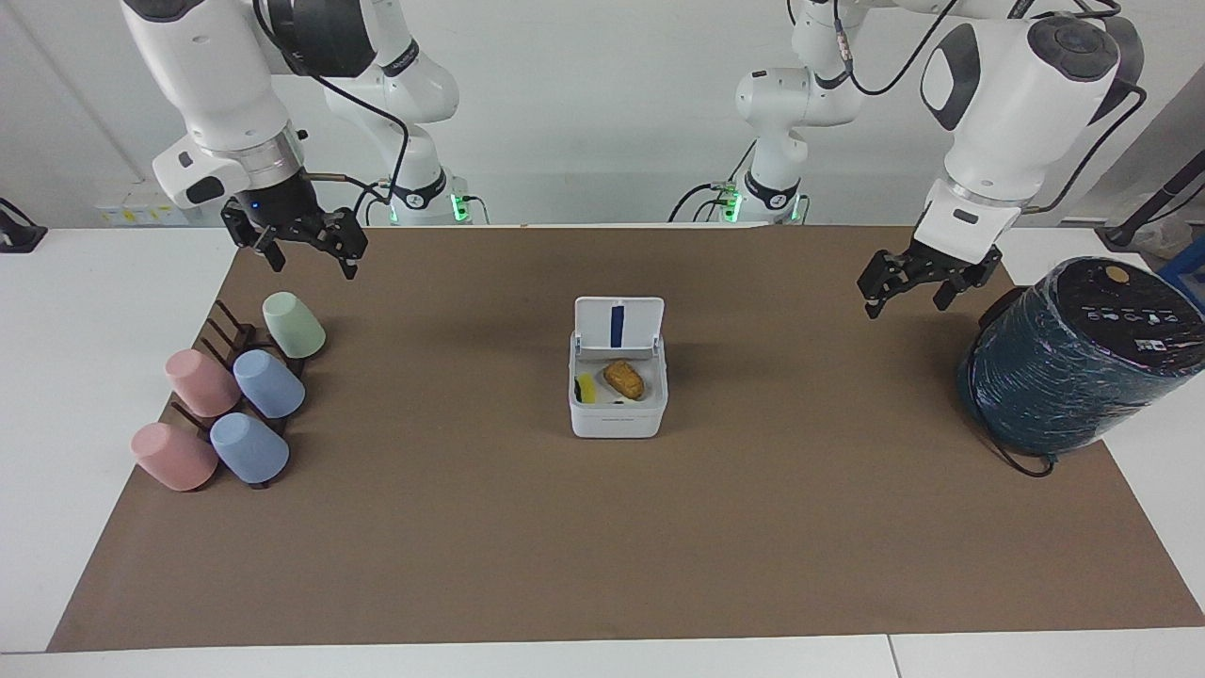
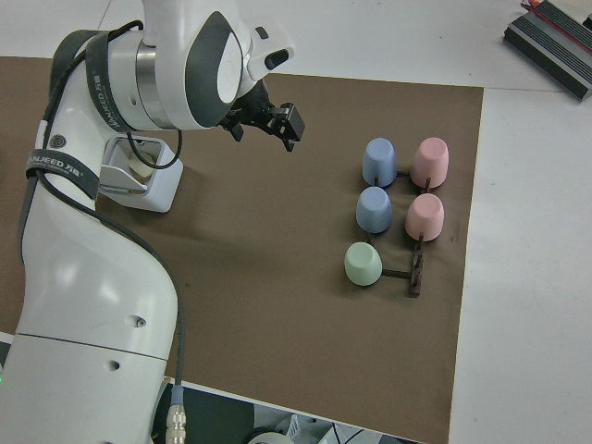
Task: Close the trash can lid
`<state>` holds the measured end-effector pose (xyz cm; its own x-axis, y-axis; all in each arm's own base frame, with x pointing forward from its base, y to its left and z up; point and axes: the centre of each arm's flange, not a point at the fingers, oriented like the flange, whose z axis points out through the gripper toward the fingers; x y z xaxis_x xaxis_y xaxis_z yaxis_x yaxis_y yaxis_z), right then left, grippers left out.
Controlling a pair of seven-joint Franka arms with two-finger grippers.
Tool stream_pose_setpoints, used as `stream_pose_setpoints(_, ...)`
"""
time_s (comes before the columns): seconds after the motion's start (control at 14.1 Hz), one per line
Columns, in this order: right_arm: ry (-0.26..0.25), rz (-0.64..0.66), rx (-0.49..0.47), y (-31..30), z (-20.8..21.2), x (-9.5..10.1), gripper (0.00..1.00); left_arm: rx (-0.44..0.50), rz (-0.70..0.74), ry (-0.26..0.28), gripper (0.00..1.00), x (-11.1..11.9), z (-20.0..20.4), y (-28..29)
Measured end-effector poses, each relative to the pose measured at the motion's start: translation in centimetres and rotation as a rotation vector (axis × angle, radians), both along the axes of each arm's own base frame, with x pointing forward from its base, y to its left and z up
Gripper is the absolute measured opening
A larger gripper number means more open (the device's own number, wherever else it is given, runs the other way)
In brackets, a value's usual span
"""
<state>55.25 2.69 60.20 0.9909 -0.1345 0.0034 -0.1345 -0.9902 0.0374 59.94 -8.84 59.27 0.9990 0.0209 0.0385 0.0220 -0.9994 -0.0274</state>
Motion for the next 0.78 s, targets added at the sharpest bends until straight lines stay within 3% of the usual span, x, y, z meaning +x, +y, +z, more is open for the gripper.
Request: stream_pose_setpoints(0.78, 0.000, 0.000, 0.000, 0.00, 0.00, 0.00, 1.00, -0.004, -0.006, 0.005, 1.00, -0.07, -0.26, -0.34)
